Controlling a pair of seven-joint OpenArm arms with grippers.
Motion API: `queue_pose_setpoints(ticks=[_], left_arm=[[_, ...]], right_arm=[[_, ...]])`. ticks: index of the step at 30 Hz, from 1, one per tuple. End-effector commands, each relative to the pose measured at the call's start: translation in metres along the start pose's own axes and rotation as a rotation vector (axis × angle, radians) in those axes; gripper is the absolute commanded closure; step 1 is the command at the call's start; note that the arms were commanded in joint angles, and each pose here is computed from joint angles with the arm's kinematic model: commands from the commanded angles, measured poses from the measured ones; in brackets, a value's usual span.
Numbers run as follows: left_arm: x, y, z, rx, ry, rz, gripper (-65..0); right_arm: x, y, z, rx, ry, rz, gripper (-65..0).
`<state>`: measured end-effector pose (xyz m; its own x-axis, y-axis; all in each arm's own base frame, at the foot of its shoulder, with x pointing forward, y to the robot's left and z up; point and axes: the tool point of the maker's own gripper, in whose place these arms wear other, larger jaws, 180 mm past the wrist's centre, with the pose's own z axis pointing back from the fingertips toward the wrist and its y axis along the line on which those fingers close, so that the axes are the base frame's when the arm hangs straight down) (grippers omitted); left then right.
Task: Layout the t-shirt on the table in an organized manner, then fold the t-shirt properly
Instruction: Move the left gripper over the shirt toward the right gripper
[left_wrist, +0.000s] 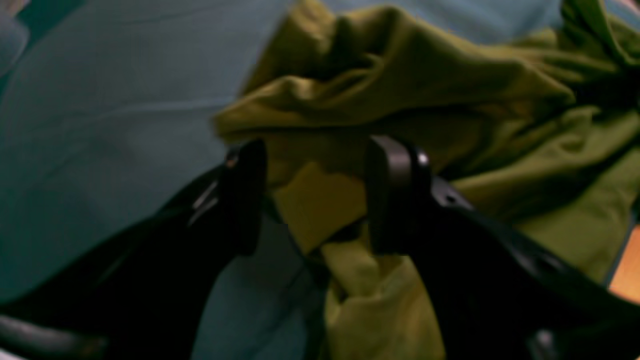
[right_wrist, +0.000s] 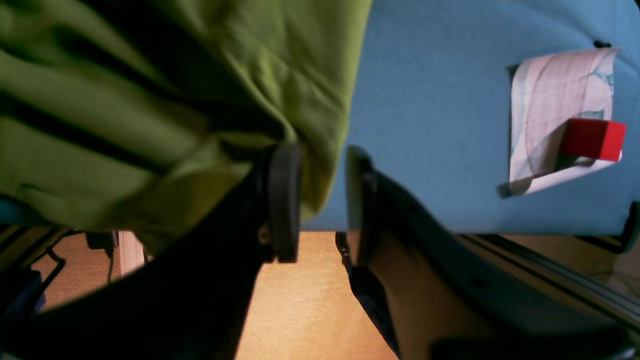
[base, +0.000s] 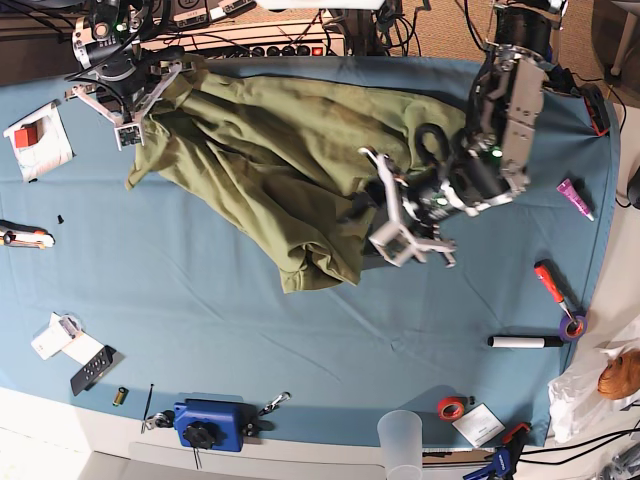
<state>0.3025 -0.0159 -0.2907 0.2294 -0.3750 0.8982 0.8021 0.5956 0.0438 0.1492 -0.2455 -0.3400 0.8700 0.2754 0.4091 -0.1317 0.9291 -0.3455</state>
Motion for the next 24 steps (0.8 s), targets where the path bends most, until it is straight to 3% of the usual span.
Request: queue_pose_setpoints(ticks=[1,6,9,15,20,22,24], left_arm=[[0.022,-0.001,-0.001,-0.011,-0.063,-0.035,-32.0],[0.040,-0.024,-0.016,-0.084,-0.069,-0.139,-32.0],[0.033,-0.029,-0.031,-0.084,-0.015,-0.202,-32.0],[0.013,0.001,-0.058,0.058,0.105,-0.212,-32.0],[0.026,0.001,-0.065,0.045,0.083,-0.227,-31.4],[0.033,-0.010,-0.068,0.005,0.062,-0.228,-24.8],[0.041,-0.024,-0.072,-0.043,0.036,-0.228,-11.2]], right_arm=[[0.006,-0.004,0.004,-0.016,-0.027,0.008,-17.0],[0.006,-0.004,0.004,-0.016,-0.026,0.007,-17.0],[0.006,-0.004,0.004,-0.016,-0.027,0.007,-17.0],[0.006,-0.004,0.004,-0.016,-0.027,0.007,-17.0],[0.006,-0.004,0.004,-0.016,-0.030,0.007,-17.0],[0.007,-0.004,0.004,-0.016,-0.031,0.007,-17.0],[0.007,-0.004,0.004,-0.016,-0.031,0.007,-17.0]])
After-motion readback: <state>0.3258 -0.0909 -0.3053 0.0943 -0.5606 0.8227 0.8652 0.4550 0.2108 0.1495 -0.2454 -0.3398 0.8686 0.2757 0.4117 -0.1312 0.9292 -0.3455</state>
